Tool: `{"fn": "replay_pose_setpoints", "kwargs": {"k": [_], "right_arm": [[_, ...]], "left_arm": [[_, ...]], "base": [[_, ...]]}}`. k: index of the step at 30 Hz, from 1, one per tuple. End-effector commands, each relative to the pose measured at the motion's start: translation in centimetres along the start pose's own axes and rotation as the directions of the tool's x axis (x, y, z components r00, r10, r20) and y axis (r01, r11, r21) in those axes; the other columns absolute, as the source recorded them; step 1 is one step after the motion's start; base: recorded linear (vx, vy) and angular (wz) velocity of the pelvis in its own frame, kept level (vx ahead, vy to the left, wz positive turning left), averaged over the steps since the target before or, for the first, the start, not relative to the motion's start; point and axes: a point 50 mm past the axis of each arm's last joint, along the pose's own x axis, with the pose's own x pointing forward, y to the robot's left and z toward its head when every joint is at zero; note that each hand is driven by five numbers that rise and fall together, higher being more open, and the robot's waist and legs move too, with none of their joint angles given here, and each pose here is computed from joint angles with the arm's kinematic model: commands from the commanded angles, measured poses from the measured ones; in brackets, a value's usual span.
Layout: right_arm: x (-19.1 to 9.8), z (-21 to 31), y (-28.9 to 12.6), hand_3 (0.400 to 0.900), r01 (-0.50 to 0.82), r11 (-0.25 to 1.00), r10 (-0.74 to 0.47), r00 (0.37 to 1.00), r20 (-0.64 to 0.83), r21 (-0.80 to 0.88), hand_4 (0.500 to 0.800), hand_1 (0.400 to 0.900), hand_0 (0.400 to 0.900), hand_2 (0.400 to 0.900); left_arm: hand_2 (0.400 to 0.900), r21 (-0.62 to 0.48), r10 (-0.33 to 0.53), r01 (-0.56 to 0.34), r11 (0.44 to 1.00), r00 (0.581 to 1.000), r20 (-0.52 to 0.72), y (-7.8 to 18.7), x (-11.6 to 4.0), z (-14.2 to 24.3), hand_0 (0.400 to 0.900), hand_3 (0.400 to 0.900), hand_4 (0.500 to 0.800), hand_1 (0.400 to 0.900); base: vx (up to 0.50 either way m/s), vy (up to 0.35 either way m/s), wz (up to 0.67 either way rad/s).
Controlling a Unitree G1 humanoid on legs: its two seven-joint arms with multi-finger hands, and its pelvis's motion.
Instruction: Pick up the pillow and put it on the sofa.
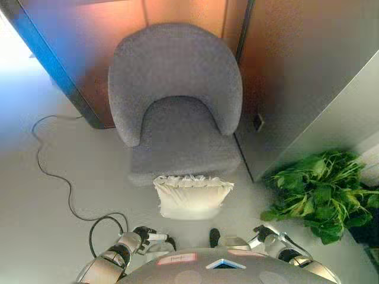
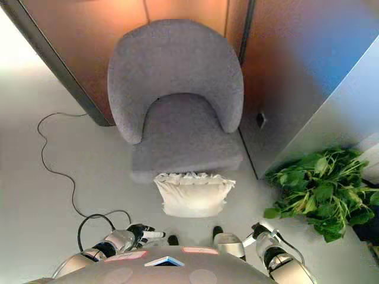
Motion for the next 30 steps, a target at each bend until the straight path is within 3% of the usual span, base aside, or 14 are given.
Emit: {"fn": "replay_pose_setpoints", "kwargs": {"k": [1, 23, 30], "right_arm": [[0.2, 1.5, -3.1, 0.900, 0.087, 0.995, -0.087, 0.996, 0.014, -0.041, 0.800, 0.900, 0.900, 0.900], [0.1, 1.5, -2.7, 0.900, 0.084, 0.995, -0.083, 0.996, 0.024, -0.056, 0.800, 0.900, 0.900, 0.900], [-0.2, 3.3, -5.2, 0.900, 0.266, 0.948, -0.246, 0.960, 0.131, -0.172, 0.800, 0.900, 0.900, 0.900]], "left_arm": [[0.900, -0.010, 0.053, -0.052, 0.999, 0.998, 0.023, 2.2, -0.3, 1.7, 0.900, 0.900, 0.800, 0.900], [0.900, -0.015, 0.056, -0.055, 0.998, 0.998, 0.007, 2.1, -0.2, 0.9, 0.900, 0.900, 0.800, 0.900], [0.900, -0.038, 0.101, -0.101, 0.994, 0.995, 0.001, 2.5, -0.2, 0.7, 0.900, 0.900, 0.800, 0.900]], "base": [[0.000, 0.000, 0.00], [0.002, -0.002, 0.00], [0.037, -0.049, 0.07]]}}
